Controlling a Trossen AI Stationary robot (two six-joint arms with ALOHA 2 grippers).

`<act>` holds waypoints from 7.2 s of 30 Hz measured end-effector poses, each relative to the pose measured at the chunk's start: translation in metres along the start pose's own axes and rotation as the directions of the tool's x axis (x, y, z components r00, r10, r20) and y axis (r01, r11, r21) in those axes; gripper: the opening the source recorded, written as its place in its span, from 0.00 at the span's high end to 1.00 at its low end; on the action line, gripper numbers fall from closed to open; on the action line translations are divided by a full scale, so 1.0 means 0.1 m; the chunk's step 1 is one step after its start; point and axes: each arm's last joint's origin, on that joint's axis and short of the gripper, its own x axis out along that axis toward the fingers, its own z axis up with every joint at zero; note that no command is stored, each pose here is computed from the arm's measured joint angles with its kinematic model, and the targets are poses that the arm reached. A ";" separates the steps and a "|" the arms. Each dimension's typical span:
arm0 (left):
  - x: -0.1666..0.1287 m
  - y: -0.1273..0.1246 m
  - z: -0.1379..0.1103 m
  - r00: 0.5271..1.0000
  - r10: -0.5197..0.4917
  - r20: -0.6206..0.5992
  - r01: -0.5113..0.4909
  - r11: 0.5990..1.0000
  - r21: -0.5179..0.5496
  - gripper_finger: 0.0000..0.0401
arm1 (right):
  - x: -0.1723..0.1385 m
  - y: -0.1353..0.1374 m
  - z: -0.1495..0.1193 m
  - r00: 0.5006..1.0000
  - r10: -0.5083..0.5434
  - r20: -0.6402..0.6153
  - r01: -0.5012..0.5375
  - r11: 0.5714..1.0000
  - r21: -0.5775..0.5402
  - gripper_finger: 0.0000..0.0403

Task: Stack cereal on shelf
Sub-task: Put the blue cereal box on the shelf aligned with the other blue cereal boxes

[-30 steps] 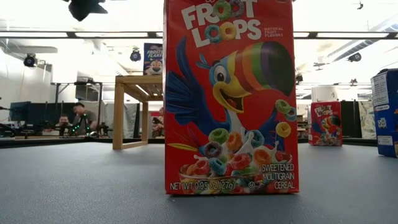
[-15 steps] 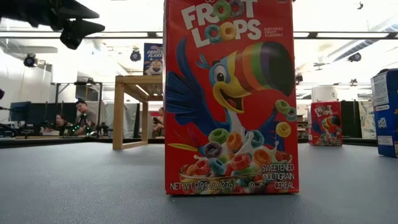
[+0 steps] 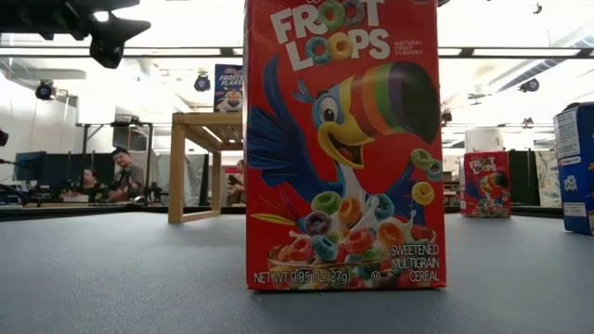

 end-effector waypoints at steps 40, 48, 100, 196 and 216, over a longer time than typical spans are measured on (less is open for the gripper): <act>0.48 -0.71 0.11 0.990 -0.099 -0.097 0.111 0.985 0.128 0.61 | -0.55 0.15 0.17 0.987 0.050 -0.156 -0.027 0.989 0.147 0.33; 0.52 -0.72 0.10 0.991 -0.101 -0.082 0.110 0.988 0.113 0.61 | -0.79 0.33 0.18 0.907 0.127 -0.401 0.036 0.927 0.374 0.33; 0.58 -0.74 -0.04 0.984 -0.099 -0.150 0.103 0.994 0.022 0.61 | -0.64 0.87 -0.48 0.560 0.145 -0.815 0.444 0.778 0.444 0.33; 0.64 -0.74 -0.37 0.950 -0.057 -0.308 0.054 0.998 -0.019 0.61 | -0.35 1.28 -0.95 0.576 0.213 -0.789 0.238 0.880 0.411 0.38; 0.64 -0.74 -0.37 0.950 -0.057 -0.308 0.054 0.998 -0.019 0.61 | -0.35 1.29 -1.13 0.537 0.171 -0.826 0.266 0.895 0.358 0.49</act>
